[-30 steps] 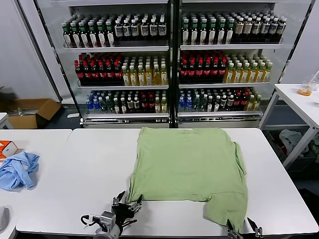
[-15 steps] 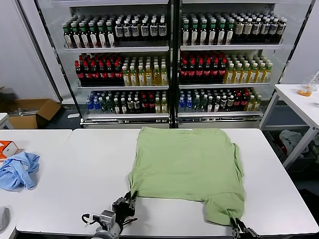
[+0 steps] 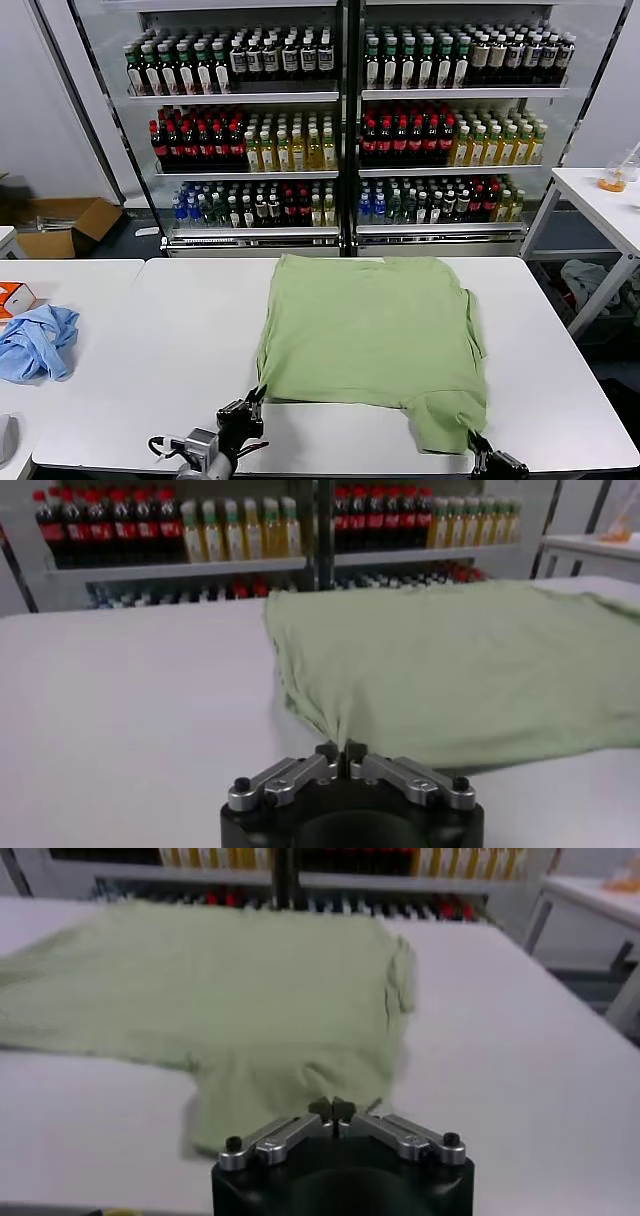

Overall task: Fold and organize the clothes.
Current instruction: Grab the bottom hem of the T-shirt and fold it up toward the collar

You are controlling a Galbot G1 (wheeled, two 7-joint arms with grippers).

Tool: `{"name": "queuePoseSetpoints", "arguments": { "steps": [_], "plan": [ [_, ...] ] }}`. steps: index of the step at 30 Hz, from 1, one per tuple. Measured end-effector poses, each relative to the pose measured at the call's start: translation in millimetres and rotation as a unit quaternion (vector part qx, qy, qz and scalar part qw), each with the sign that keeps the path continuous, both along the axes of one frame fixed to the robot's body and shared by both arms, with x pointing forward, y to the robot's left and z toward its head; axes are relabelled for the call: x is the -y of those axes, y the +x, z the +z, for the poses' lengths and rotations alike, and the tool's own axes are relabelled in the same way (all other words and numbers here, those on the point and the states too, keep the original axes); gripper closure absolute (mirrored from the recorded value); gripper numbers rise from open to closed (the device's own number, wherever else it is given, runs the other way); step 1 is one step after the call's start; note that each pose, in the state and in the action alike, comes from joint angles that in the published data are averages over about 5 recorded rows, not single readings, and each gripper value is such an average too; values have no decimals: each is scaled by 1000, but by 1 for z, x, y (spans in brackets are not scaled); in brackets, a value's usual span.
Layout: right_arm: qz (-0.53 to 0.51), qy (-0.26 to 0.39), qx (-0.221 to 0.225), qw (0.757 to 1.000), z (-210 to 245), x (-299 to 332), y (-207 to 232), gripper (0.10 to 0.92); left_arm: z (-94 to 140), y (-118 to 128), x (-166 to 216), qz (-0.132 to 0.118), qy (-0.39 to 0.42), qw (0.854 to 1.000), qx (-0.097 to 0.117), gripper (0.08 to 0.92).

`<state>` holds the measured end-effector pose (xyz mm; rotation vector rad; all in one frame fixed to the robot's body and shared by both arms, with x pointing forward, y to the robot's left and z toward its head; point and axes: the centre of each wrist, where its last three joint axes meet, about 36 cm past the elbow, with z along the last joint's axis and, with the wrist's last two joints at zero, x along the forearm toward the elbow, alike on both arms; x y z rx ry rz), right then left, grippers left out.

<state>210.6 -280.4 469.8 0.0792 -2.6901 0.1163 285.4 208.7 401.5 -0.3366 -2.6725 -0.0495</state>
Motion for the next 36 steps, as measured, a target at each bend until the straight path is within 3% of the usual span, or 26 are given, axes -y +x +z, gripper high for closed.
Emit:
{"name": "queuePoseSetpoints", "arguments": {
  "steps": [9, 16, 36],
  "plan": [
    [8, -11, 56, 998, 27, 12, 22, 917, 29, -15, -13, 1, -6, 1000, 25, 871],
    [15, -23, 81, 996, 28, 23, 57, 917, 40, -10, -23, -10, -1, 999, 37, 879],
    [36, -74, 109, 991, 18, 42, 154, 917, 14, 67, -31, -33, 26, 998, 54, 888]
  ]
}}
